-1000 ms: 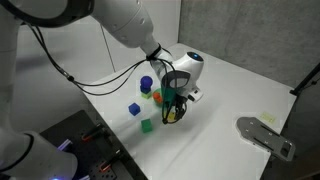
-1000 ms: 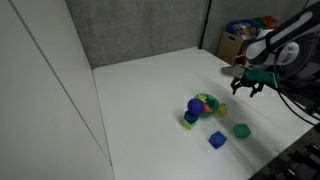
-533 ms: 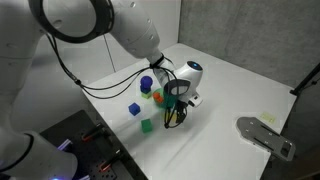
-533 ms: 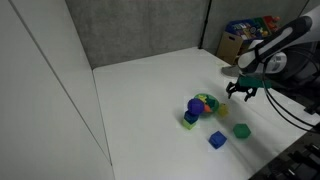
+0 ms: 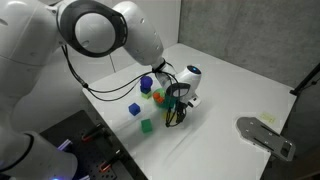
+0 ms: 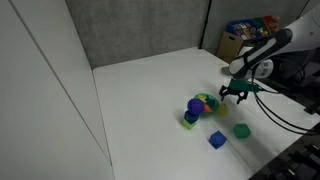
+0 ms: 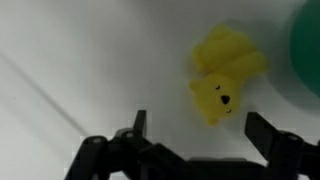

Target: Put the yellow toy from the table in the green bowl

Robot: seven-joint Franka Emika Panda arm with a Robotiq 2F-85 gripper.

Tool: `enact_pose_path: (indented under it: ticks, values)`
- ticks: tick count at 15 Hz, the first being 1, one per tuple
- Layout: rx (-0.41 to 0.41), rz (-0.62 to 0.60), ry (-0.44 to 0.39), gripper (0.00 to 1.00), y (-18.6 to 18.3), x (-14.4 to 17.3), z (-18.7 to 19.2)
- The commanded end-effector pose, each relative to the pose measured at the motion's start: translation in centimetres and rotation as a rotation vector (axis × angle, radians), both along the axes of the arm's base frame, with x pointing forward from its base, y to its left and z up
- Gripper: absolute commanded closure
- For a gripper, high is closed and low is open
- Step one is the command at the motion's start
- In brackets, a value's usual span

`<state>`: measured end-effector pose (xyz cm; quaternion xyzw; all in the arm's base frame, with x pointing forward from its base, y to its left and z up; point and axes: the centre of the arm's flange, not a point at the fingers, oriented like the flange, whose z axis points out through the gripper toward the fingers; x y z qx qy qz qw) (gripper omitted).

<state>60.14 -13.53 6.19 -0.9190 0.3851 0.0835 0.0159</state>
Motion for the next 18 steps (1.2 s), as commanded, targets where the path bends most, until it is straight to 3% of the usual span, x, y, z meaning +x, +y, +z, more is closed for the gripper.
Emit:
enact_pose_path:
  ticks: [1, 11, 15, 16, 18]
  values:
    - [0.027, -0.054, 0.018, 0.00, 0.9, 1.6, -1.0]
    - [0.095, -0.110, 0.002, 0.00, 2.5, 1.4, -3.2]
    - [0.081, -0.099, -0.017, 0.00, 2.9, 1.7, -3.8]
    - [0.074, -0.095, -0.025, 0.25, 2.9, 1.8, -3.9]
    - [0.058, -0.090, -0.045, 0.34, 2.7, 1.8, -3.9]
